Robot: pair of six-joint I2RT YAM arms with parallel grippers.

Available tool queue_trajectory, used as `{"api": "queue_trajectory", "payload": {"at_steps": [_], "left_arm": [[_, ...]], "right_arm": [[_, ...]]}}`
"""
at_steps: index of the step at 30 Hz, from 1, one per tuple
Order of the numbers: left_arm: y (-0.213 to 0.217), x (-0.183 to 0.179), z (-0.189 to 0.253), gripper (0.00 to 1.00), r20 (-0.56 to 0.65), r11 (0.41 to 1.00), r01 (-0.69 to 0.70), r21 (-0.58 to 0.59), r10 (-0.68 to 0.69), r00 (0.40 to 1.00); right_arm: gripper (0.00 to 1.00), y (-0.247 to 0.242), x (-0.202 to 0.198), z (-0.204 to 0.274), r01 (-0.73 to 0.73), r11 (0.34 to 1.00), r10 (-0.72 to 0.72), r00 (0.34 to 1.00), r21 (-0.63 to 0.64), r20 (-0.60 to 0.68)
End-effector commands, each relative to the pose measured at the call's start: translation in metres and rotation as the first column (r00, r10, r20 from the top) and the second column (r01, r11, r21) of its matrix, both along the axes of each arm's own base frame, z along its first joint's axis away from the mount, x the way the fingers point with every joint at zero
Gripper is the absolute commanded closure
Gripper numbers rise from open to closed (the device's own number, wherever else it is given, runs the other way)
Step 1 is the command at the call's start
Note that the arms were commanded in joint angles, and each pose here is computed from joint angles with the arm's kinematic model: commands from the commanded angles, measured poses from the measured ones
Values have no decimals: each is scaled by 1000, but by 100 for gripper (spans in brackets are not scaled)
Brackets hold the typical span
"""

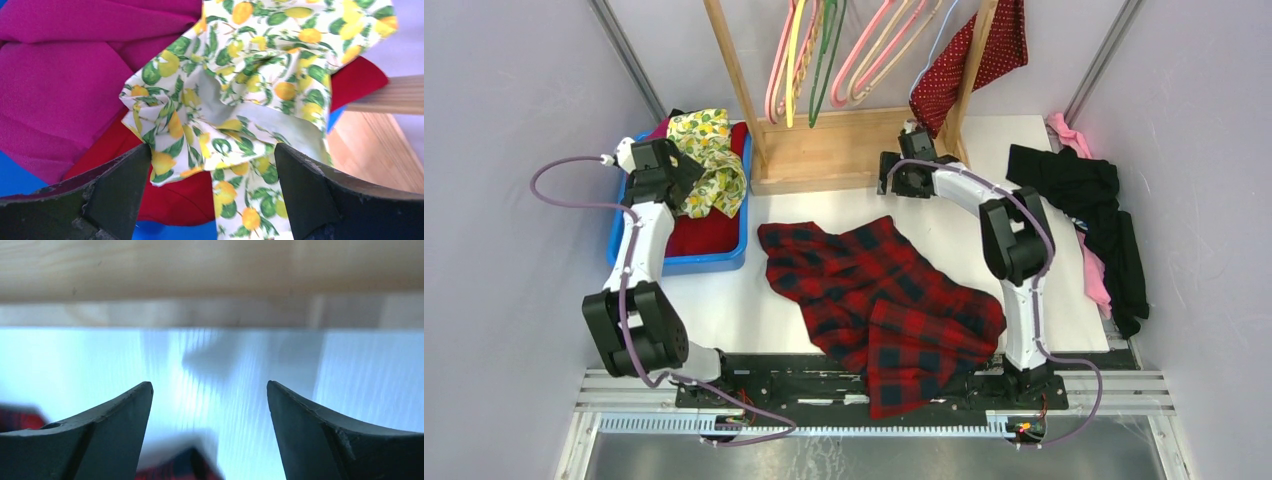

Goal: Place the skirt on the hanger
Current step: Move the clothesline to the center of the board, then move the bin to the center of the board.

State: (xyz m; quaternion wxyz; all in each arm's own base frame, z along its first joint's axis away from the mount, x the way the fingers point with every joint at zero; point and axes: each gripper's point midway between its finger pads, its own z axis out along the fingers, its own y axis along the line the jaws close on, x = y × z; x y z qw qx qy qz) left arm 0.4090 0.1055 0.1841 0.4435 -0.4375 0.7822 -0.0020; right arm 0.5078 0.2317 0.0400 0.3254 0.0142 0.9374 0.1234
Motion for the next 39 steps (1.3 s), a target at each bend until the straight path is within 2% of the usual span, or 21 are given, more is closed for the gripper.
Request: {"api": "queue_trajectory", "payload": {"at_steps": [1, 8, 11, 13, 19, 24, 31, 39], "left_arm": [[-8, -2, 49, 1, 97, 997, 70, 41, -74, 993], [-4, -35, 38, 1, -13, 999, 18, 39, -18, 1000], [-15, -54, 33, 1, -26, 999, 33, 6, -33, 999], [-14, -74, 36, 1, -29, 1000, -16, 17, 16, 999], [-14, -136, 41, 1, 19, 988, -152, 7, 152, 988], [-12, -166, 6, 1, -59, 971, -238, -6, 237, 970], [-23, -172, -60, 1, -155, 955, -283, -90, 267, 951], [3, -156, -73, 1, -175, 933, -360, -4, 354, 919]], "right_arm": [[10, 18, -17, 86, -76, 987, 54, 986, 140, 156], [10, 11, -97, 97, -167, 969, 146, 982, 183, 123], [10, 7, -123, 107, -194, 960, 170, 977, 200, 133], [10, 4, -138, 116, -214, 954, 186, 972, 210, 144], [10, -7, -170, 143, -244, 943, 205, 962, 227, 183], [10, -11, -183, 162, -262, 936, 214, 954, 236, 211], [10, -12, -193, 162, -274, 933, 230, 952, 232, 200], [10, -20, -200, 161, -280, 939, 241, 950, 201, 197]]}}
